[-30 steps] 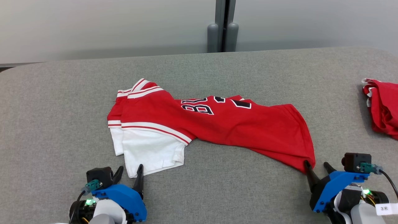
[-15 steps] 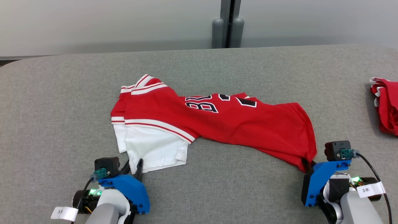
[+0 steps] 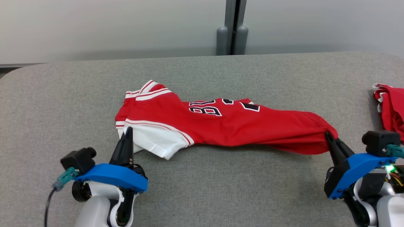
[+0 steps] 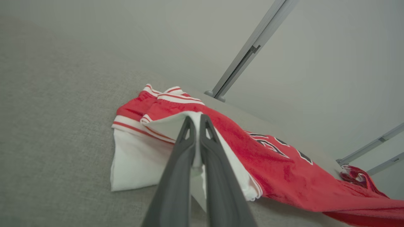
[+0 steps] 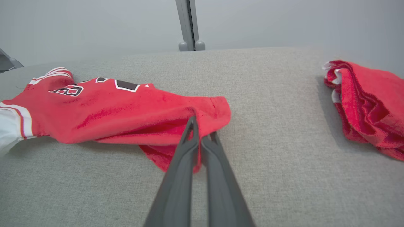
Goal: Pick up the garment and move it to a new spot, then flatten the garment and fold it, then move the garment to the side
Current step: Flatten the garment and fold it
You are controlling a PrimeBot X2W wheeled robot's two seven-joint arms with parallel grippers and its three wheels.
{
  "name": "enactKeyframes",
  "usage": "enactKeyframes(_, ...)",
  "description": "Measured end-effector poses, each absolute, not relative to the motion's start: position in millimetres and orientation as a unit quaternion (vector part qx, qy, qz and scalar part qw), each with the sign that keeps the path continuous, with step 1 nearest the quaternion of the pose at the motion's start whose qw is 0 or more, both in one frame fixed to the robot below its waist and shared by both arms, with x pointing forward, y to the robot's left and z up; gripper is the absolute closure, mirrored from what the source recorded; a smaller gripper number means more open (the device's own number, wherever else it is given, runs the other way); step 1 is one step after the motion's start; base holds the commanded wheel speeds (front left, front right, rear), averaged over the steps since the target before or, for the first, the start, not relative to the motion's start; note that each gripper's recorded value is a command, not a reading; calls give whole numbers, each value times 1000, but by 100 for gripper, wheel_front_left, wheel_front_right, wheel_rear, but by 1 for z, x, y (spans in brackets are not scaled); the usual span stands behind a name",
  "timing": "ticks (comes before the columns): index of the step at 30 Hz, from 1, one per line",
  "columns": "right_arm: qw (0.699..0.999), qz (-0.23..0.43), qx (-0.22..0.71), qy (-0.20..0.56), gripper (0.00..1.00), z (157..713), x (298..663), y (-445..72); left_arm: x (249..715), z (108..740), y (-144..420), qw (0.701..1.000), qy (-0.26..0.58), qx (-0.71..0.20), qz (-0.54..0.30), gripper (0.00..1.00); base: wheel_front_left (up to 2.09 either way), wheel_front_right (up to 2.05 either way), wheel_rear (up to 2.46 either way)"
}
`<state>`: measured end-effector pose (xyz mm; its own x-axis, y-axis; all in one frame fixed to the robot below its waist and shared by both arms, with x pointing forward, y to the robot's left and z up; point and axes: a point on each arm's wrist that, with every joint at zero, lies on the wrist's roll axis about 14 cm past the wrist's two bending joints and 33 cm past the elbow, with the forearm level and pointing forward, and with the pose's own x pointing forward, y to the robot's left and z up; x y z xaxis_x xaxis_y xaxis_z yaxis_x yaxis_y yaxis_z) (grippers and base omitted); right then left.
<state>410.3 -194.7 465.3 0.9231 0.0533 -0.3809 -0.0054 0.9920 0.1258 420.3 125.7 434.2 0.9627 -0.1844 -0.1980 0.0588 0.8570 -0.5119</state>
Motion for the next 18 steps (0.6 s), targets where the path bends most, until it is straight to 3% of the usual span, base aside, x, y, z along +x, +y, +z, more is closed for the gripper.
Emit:
enactKeyframes(9, 995, 32, 27, 88, 100, 560, 414, -188, 431, 590, 136, 923, -62, -350, -147, 100, 0, 0, 0)
enactKeyframes(18, 999, 36, -36, 12, 100, 632, 405, -193, 414, 696, 123, 887, -129, -367, -248, 100, 0, 0, 0)
